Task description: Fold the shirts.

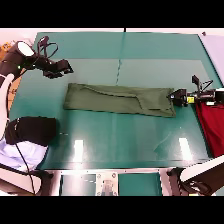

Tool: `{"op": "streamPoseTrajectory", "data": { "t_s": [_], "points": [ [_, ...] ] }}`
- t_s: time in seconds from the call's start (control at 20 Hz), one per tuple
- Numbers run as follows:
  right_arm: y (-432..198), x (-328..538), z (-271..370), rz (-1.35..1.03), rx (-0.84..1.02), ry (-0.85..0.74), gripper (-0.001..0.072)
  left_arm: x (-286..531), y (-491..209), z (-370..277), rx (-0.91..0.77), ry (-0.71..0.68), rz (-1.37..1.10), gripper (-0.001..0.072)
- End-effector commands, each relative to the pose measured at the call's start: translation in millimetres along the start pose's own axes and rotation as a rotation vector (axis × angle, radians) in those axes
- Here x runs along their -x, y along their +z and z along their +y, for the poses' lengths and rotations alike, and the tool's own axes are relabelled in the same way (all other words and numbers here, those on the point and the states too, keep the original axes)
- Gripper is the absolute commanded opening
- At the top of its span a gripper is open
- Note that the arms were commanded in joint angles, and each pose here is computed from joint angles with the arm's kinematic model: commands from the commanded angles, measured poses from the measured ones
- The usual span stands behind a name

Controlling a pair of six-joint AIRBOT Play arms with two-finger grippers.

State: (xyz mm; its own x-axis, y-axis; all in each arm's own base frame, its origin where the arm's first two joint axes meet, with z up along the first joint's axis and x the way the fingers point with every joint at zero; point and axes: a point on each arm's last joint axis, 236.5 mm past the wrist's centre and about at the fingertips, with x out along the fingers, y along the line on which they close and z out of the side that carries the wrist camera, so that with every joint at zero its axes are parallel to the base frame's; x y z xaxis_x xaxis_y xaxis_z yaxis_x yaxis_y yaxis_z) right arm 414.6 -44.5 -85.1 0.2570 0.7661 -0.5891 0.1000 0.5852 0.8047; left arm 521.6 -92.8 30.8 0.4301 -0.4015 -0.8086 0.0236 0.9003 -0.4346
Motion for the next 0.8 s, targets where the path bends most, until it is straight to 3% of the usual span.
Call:
{"op": "streamPoseTrajectory", "data": {
  "t_s": [0.0, 0.3, 0.35, 0.75],
  "points": [
    [4, 4, 1, -0.004, 0.027, -0.003, 0.0596, 0, -2, 0, 0.002, -0.001, 0.011, 0.0698],
    [2, 16, 10, 0.029, 0.06, 0.018, 0.0612, 0, -2, 0, 0.001, -0.001, 0.009, 0.0699],
    [2, 17, 10, 0.026, 0.058, 0.021, 0.0703, 0, -2, 0, 0.001, -0.002, 0.009, 0.0698],
    [8, -2, -6, 0.028, 0.066, -0.098, 0.0702, 0, -2, 0, -0.002, -0.002, 0.011, 0.0699]
  ]
}}
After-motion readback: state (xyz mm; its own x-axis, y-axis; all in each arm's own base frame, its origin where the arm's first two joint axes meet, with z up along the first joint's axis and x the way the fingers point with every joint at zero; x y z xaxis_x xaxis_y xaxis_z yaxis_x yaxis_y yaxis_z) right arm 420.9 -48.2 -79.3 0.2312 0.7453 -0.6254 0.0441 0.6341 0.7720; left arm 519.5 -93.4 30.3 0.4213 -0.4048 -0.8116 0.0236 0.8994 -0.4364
